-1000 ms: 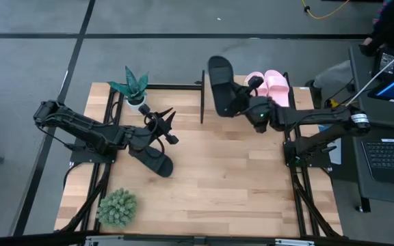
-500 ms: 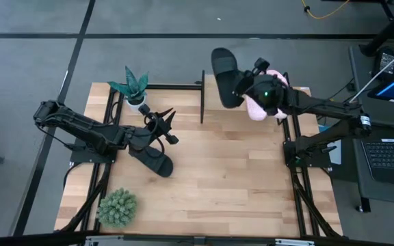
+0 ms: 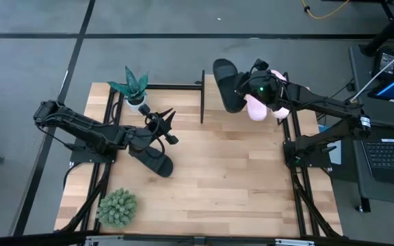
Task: Pick and place slides into the shelf
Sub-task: Put the top black slide on the shelf
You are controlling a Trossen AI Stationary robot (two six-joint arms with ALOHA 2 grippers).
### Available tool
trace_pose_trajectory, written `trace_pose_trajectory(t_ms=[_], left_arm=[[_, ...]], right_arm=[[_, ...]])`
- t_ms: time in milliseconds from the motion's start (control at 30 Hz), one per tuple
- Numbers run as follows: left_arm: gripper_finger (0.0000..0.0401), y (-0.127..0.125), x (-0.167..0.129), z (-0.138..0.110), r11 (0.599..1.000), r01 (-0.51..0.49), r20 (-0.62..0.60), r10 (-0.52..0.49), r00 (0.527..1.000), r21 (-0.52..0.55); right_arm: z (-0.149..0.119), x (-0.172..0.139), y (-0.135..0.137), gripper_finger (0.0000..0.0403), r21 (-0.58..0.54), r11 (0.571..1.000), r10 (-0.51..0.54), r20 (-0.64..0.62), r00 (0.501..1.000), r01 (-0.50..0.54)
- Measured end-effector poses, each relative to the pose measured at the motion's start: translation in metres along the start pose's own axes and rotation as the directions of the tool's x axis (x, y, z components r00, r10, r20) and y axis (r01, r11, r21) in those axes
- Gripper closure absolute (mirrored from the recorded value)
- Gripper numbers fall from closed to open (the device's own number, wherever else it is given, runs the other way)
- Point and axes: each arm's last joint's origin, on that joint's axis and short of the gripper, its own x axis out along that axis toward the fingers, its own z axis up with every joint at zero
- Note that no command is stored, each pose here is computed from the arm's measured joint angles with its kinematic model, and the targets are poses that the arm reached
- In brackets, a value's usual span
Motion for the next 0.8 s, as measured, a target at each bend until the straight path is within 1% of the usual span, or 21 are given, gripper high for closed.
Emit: trace_pose_trajectory(t_ms=[233,300,400,533,800], left_arm=[[0.0348,0.0,0.0,0.0,1.0,0.0,0.0,0.0,1.0,-0.021],[0.0348,0.0,0.0,0.0,1.0,0.0,0.0,0.0,1.0,-0.02],[0.0348,0.0,0.0,0.0,1.0,0.0,0.0,0.0,1.0,-0.02],[0.0348,0.0,0.0,0.0,1.0,0.0,0.0,0.0,1.0,-0.021],[0.0348,0.0,0.0,0.0,1.0,0.0,0.0,0.0,1.0,-0.02]], right_arm=[[-0.004,0.003,0.002,0.0397,0.018,1.0,-0.001,-0.014,1.0,0.001],[-0.012,0.008,0.007,0.0397,0.006,1.0,0.002,-0.044,0.999,-0.002],[-0.026,0.019,0.013,0.0397,0.018,1.0,-0.004,-0.088,0.996,0.006],[-0.041,0.032,0.018,0.0397,0.023,0.999,-0.028,-0.113,0.993,0.031],[-0.061,0.048,0.022,0.0397,0.042,0.997,-0.053,-0.131,0.99,0.059]])
